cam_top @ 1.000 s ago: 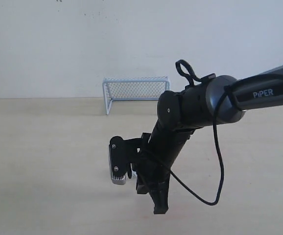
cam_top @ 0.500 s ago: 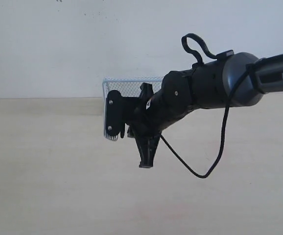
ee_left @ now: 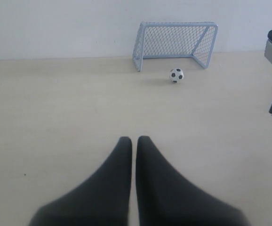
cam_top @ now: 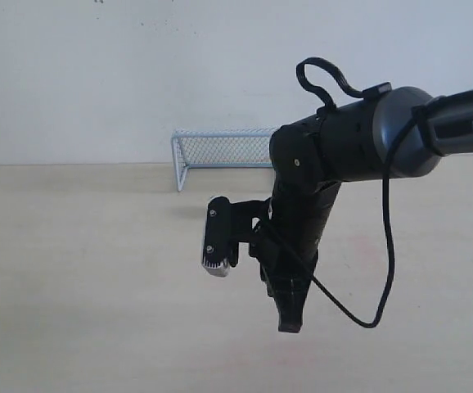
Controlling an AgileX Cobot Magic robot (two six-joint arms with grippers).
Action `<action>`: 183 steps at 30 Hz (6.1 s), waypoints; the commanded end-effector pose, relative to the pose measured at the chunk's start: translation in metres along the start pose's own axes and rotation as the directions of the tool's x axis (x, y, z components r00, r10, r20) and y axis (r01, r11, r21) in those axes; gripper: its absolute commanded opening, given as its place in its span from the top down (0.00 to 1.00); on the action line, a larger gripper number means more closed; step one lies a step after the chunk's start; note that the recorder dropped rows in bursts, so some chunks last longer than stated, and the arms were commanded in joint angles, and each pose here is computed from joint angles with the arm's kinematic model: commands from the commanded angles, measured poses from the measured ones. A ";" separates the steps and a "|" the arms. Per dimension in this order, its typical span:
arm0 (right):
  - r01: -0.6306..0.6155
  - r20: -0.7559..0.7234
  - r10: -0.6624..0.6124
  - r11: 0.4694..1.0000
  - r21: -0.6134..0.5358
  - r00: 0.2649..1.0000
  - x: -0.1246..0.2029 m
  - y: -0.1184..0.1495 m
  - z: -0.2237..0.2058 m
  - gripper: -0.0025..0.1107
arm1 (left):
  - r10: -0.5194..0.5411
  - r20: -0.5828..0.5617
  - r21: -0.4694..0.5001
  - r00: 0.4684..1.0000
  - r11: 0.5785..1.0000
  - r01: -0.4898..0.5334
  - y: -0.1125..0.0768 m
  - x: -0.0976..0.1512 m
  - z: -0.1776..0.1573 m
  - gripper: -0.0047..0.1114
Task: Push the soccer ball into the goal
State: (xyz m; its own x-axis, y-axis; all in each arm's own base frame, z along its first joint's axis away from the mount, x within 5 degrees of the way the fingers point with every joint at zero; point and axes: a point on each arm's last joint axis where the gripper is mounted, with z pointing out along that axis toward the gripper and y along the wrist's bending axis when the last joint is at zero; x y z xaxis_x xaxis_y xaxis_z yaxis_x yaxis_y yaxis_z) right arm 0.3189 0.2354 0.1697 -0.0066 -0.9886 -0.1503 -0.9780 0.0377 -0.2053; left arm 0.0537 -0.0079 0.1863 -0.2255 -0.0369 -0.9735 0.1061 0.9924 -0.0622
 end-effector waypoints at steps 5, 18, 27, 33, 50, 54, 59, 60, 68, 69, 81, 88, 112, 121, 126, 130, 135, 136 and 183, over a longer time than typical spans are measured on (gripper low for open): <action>-0.029 -0.080 0.023 0.996 -0.080 0.996 0.020 0.024 -0.009 0.98 | 0.004 -0.001 -0.001 1.000 1.000 -0.004 0.000 0.001 0.000 0.92; -0.336 -0.069 0.329 0.928 -0.163 0.942 0.039 0.065 -0.079 0.98 | 0.004 -0.001 -0.001 1.000 1.000 -0.004 0.000 0.001 0.000 0.92; -0.496 -0.117 0.489 0.791 -0.357 0.864 0.035 0.088 -0.100 0.98 | 0.004 0.001 -0.001 1.000 1.000 -0.004 0.000 0.001 0.000 0.92; -0.497 -0.097 0.497 0.796 -0.346 0.862 0.034 0.086 -0.099 0.98 | 0.004 0.001 -0.001 1.000 1.000 -0.004 0.000 0.001 0.000 0.92; -0.743 -0.020 0.774 0.599 -0.299 0.633 0.032 0.085 -0.122 0.98 | 0.004 0.001 -0.001 1.000 1.000 -0.004 0.000 0.001 0.000 0.92; -0.748 0.310 0.772 0.627 -0.220 0.555 0.036 0.078 -0.146 0.98 | 0.004 0.001 -0.001 1.000 1.000 -0.004 0.000 0.001 0.000 0.92; -0.758 0.597 0.660 0.639 -0.129 0.456 0.054 0.087 -0.172 0.98 | 0.004 0.001 -0.001 1.000 1.000 -0.004 0.000 0.001 0.000 0.92; -0.758 0.631 0.637 0.642 -0.116 0.443 0.059 0.092 -0.175 0.98 | 0.004 0.001 -0.001 1.000 1.000 -0.004 0.000 0.001 0.000 0.92; -0.819 0.836 0.478 0.570 -0.062 0.270 0.108 0.126 -0.197 0.98 | 0.004 0.001 -0.001 1.000 1.000 -0.004 0.000 0.001 0.000 0.92; -0.847 0.857 0.471 0.525 -0.079 0.212 0.119 0.129 -0.200 0.98 | 0.004 0.001 -0.001 1.000 1.000 -0.004 0.000 0.001 0.000 0.92; -0.988 0.969 0.245 0.143 -0.063 -0.026 0.207 0.208 -0.182 0.98 | 0.004 0.001 -0.001 1.000 1.000 -0.004 0.000 0.001 0.000 0.92; -0.998 0.992 0.110 -0.009 -0.069 -0.069 0.224 0.239 -0.154 0.98 | 0.004 0.001 -0.001 1.000 1.000 -0.004 0.000 0.001 0.000 0.92; -0.997 0.936 0.348 -0.033 0.077 0.060 0.232 0.244 -0.111 0.98 | 0.004 0.005 -0.001 1.000 1.000 -0.004 0.000 0.001 0.000 0.92; -0.994 0.899 0.436 -0.074 0.086 0.045 0.236 0.248 -0.103 0.98 | 0.004 0.005 -0.001 1.000 1.000 -0.004 0.000 0.001 0.000 0.92; -0.994 0.899 0.436 -0.074 0.086 0.045 0.236 0.248 -0.103 0.98 | 0.004 0.005 -0.001 1.000 1.000 -0.004 0.000 0.001 0.000 0.92; -0.994 0.899 0.436 -0.074 0.085 0.044 0.236 0.248 -0.103 0.98 | 0.004 0.005 -0.001 1.000 1.000 -0.004 0.000 0.001 0.000 0.92; -0.994 0.899 0.436 -0.074 0.085 0.044 0.236 0.248 -0.103 0.98 | 0.004 0.005 -0.001 1.000 1.000 -0.004 0.000 0.001 0.000 0.92; -0.994 0.899 0.436 -0.074 0.085 0.044 0.236 0.248 -0.103 0.98 | 0.004 0.005 -0.001 1.000 1.000 -0.004 0.000 0.001 0.000 0.92; -0.994 0.899 0.436 -0.074 0.085 0.044 0.236 0.248 -0.103 0.98 | 0.004 0.005 -0.001 1.000 1.000 -0.004 0.000 0.001 0.000 0.92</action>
State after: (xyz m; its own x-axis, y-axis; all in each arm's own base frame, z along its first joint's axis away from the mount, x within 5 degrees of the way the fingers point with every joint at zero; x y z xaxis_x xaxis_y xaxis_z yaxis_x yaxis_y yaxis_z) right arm 0.0538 -0.0033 0.1822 -0.2466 0.1079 -0.9631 0.0911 0.9920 0.0878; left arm 0.0537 -0.0079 0.1863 -0.2255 -0.0369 -0.9735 0.1061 0.9924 -0.0622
